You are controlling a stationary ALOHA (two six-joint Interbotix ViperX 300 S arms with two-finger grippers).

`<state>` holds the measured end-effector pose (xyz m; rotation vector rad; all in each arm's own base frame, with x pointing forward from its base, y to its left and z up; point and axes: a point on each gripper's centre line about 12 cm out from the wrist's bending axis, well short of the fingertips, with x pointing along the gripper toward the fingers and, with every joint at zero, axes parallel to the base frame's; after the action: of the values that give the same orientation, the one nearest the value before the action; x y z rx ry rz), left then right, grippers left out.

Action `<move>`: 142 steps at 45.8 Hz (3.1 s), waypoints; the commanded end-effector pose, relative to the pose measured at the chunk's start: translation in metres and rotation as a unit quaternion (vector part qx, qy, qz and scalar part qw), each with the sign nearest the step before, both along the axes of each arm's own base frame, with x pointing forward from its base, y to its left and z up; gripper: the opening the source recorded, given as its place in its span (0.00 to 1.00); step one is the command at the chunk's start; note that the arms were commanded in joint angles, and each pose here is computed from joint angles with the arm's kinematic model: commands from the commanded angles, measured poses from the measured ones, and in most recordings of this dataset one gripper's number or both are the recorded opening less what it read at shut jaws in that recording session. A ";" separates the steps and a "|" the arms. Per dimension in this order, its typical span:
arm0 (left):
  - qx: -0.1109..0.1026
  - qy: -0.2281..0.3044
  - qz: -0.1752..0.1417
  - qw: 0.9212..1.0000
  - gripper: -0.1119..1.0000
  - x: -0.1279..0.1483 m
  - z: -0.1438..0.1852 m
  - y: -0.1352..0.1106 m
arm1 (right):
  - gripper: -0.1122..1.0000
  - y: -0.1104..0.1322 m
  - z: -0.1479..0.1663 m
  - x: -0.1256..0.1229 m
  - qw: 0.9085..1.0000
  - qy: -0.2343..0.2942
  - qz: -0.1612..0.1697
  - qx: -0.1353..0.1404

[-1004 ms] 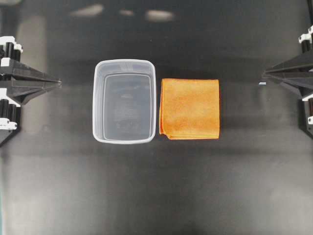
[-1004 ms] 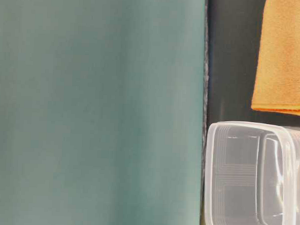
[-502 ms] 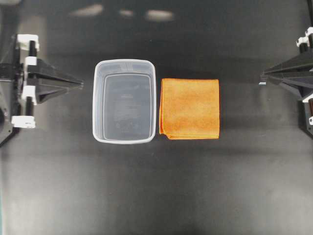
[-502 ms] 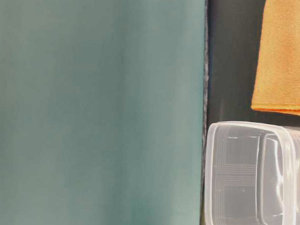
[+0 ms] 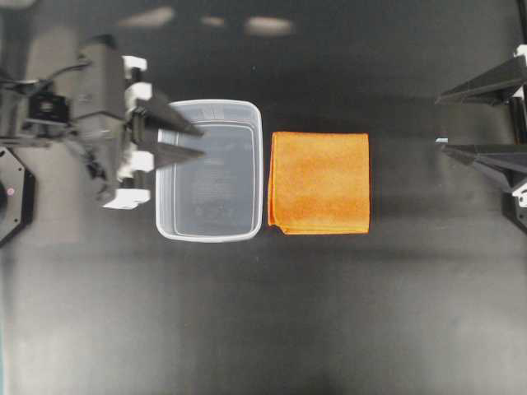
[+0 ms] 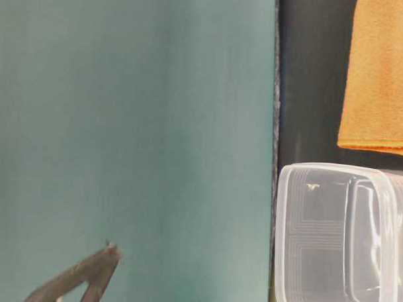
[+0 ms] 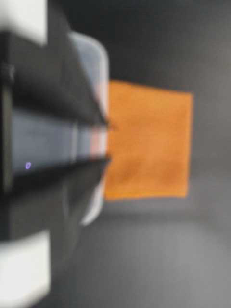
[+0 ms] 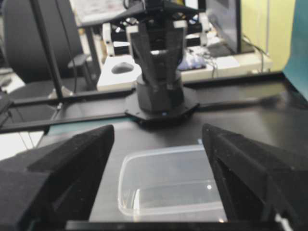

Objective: Place the orange towel into the container with the left arm.
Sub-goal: 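Lower the open left gripper onto the orange towel's near edge, then close the left gripper on the towel and lift it, then carry the towel left and hold it above the container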

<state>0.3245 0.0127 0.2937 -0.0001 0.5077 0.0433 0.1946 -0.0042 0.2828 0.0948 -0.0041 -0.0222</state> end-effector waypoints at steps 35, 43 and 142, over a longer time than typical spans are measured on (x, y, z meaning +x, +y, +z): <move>0.017 0.204 -0.011 0.979 0.90 0.180 -0.090 0.009 | 0.75 0.000 0.011 -0.020 1.000 0.000 0.000 0.007; 0.030 0.230 -0.026 0.972 0.90 0.199 -0.126 0.007 | 0.75 0.000 0.011 -0.020 1.000 -0.002 0.000 0.007; 0.055 0.208 -0.032 0.976 0.16 0.025 -0.002 0.010 | 0.74 -0.001 0.010 -0.021 1.000 -0.001 -0.005 0.006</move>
<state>0.3510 0.0235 0.2838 0.1321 0.9488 0.0058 0.1729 -0.0049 0.2901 0.1043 0.0016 -0.0286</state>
